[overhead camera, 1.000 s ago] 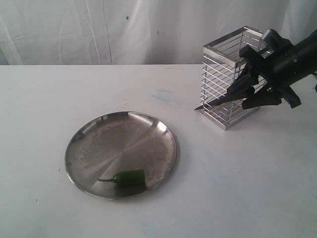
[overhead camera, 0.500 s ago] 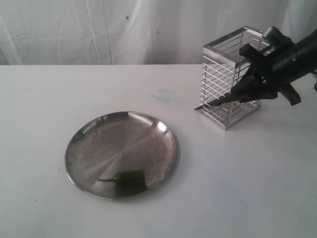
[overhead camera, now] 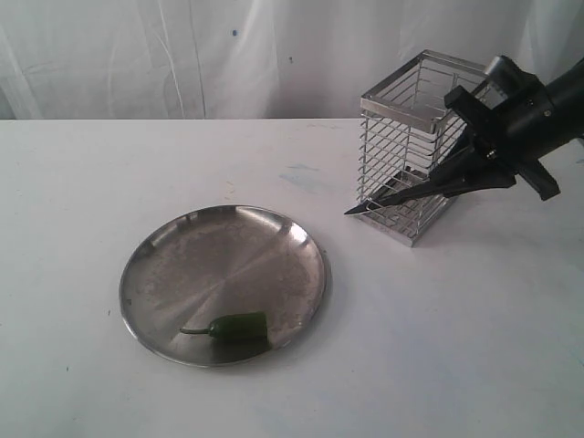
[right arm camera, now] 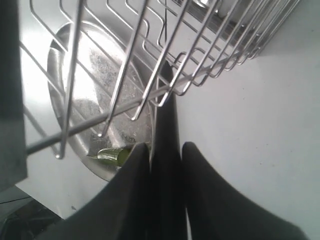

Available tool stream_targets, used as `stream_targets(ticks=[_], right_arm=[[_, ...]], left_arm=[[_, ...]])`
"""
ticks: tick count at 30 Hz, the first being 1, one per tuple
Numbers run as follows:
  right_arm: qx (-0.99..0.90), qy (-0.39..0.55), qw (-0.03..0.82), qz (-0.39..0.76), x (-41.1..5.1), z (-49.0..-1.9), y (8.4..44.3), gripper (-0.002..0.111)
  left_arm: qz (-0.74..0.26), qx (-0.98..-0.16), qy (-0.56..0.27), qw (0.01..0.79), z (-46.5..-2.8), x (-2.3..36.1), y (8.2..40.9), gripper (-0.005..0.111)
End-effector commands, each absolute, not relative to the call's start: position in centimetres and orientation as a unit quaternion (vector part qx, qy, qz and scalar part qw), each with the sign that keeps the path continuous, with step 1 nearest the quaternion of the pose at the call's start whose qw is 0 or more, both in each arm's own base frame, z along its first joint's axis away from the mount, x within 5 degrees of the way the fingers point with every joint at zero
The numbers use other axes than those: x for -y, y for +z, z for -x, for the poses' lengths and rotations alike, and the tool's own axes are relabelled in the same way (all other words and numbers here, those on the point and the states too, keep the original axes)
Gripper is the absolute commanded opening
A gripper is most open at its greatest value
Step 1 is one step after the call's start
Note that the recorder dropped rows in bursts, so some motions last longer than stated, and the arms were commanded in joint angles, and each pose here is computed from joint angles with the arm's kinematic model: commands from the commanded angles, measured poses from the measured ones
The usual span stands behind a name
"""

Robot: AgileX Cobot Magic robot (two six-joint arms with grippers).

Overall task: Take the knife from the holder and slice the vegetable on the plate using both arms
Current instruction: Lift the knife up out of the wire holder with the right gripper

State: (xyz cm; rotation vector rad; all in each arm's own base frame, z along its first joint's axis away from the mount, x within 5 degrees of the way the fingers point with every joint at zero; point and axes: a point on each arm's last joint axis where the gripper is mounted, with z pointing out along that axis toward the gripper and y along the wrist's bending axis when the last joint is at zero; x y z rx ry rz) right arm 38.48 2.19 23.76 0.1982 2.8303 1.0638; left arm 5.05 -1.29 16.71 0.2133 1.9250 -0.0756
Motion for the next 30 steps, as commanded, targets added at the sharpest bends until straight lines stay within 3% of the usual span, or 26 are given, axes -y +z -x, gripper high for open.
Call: stream_targets(ticks=[1,4,15,30], right_arm=[[-0.932,0.354,0.055,-0.061,-2.2,-38.4,23.8,0.006],[-0.931,0.355,0.057,-0.061,-2.2,-38.4,24.0,0.0],[-0.939,0.327,0.069,-0.086,-1.9,-37.7,26.2,0.0],[-0.95,0.266,0.134,-0.093,-1.1,-35.6,31.7,0.0]], left_arm=[[-0.093,-0.819,-0.037,0.566,-5.0,1.4,16.6,0.0],[-0.093,-0.819,-0.037,0.566,-5.0,1.4,16.6,0.0],[-0.093,-0.819,-0.037,0.566,-5.0,1.4,16.6,0.0],[-0.093,-0.819,-0.037,0.566,-5.0,1.4,16.6,0.0]])
